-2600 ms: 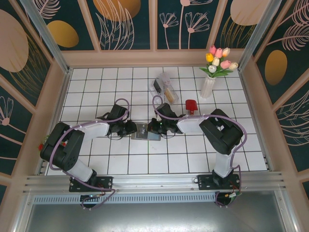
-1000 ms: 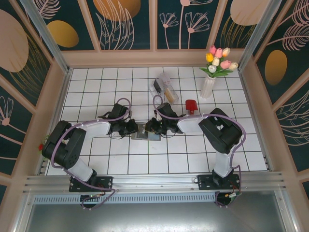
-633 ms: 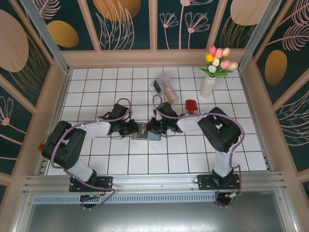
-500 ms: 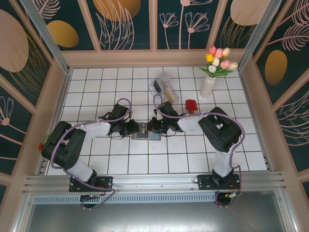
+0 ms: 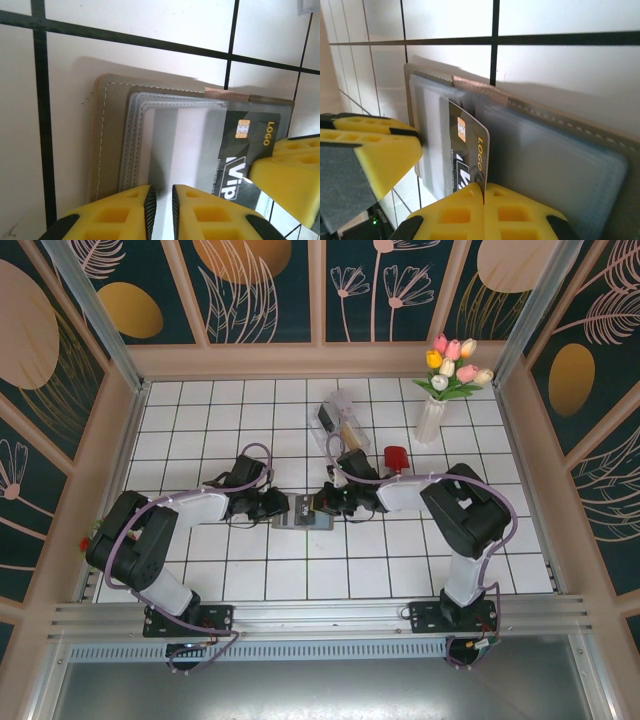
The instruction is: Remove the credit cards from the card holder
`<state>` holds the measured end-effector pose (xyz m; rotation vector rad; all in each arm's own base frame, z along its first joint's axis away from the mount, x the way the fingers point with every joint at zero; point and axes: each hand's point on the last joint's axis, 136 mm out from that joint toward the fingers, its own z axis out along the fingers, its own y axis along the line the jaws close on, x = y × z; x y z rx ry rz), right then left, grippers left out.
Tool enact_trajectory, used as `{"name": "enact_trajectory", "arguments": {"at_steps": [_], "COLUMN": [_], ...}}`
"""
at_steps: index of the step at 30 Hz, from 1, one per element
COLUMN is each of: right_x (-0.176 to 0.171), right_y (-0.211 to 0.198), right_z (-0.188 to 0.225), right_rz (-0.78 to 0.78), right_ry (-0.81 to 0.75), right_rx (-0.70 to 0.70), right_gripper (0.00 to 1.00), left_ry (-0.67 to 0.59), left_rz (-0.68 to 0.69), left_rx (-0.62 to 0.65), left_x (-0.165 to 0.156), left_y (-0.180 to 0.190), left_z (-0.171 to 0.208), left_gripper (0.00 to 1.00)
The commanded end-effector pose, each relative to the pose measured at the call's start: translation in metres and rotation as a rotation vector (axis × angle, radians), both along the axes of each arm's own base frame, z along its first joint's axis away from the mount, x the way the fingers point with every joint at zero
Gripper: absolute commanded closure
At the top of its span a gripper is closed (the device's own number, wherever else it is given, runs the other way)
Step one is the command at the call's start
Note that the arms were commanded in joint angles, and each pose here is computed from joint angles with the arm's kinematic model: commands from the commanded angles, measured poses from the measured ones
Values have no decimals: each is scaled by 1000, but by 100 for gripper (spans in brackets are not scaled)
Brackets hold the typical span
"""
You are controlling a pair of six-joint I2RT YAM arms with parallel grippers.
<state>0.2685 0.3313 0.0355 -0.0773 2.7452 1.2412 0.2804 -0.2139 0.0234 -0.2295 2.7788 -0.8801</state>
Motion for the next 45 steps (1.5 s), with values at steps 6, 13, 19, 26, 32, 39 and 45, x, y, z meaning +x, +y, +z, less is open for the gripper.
{"name": "enact_trajectory", "arguments": {"at_steps": [6,13,19,26,32,39,45], "right_x": [0,11,18,14,9,-2,-4], "right_y": [-10,-15,-23,-22,-21,-17,-15], "right_z": [48,106,157,211,242,260,264], "right_rz": [31,36,59,122,145,174,152], "right_ry": [-73,-164,-231,-258,-278,-303,-295], "right_rx": [148,336,489,627,711,764,776], "right_gripper": [100,100,100,100,100,100,98], "left_ry": [52,-88,-227,-350,-352,-336,-417], "left_rz": [54,92,78,-89,-109,-110,-121], "left_rx": [42,-20,-236,-596,-637,-654,-776], "left_x": [0,37,46,24,19,23,18], "left_y": [8,4,-7,-41,-43,-46,-47], "left_z": [0,66,136,224,238,238,269], "left_gripper": [73,66,55,40,40,48,86]}}
